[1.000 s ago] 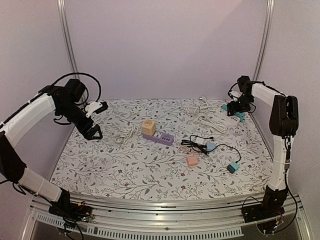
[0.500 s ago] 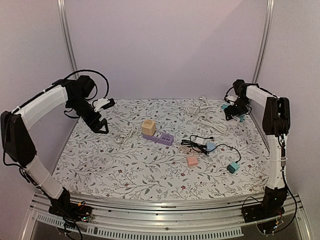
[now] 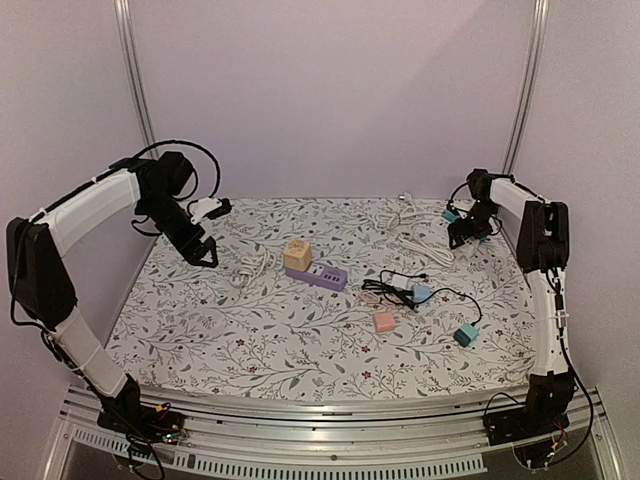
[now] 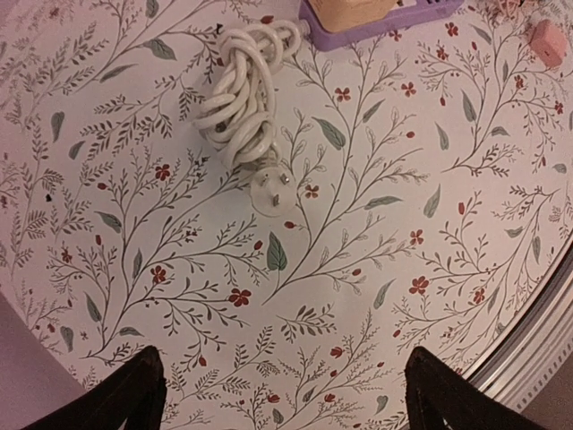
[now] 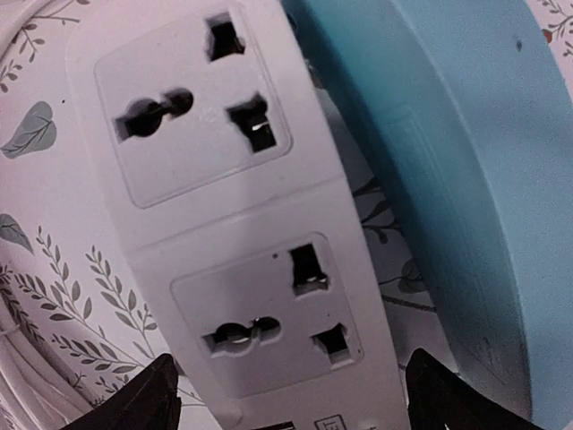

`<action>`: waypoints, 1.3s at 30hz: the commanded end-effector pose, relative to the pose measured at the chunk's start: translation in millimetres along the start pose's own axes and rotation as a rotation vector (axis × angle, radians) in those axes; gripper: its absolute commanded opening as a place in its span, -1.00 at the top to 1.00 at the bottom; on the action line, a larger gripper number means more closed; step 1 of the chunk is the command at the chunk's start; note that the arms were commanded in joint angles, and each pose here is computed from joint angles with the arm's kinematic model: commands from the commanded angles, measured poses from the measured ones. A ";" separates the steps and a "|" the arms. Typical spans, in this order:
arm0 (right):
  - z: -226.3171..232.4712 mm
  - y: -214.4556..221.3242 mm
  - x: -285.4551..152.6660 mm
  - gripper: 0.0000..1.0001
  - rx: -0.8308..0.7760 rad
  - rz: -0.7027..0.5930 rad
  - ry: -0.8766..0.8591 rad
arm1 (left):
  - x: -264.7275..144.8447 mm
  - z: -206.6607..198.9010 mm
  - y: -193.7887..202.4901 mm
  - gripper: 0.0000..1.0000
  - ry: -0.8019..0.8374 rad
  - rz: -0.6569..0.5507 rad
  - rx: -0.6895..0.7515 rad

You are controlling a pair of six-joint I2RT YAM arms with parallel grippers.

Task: Insert the plug

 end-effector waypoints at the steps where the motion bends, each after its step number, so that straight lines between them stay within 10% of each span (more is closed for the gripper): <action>1: 21.2 25.4 12.5 -0.64 -0.015 0.130 -0.121 | -0.6 -1.3 -2.1 -0.85 0.003 0.008 0.010; 7: 44.2 28.6 2.2 0.28 -0.025 0.097 -0.206 | -4.9 -2.9 -3.1 -0.85 0.002 -0.005 0.011; 16: 69.5 -28.8 -110.5 1.00 -0.099 -0.148 -0.106 | -23.9 -6.9 2.9 -0.85 -0.035 -0.049 0.022; 29: 187.8 -54.9 -354.2 1.00 -0.275 -0.703 -0.116 | -55.1 -20.1 24.1 -0.85 -0.073 -0.154 0.025; 39: 368.5 -12.5 -424.1 1.00 -0.660 -0.858 -0.425 | -89.8 -7.9 36.1 -0.86 -0.178 -0.265 -0.045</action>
Point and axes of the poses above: each gripper's point midway between its finger pads, its own x axis out along the fingers, its own z axis along the line the jaws close on, y = z × x, the point moved 5 cm from there along -x, back along the fingers, and after that the axes turned 6 degrees about -x, right-handed, at the moved point
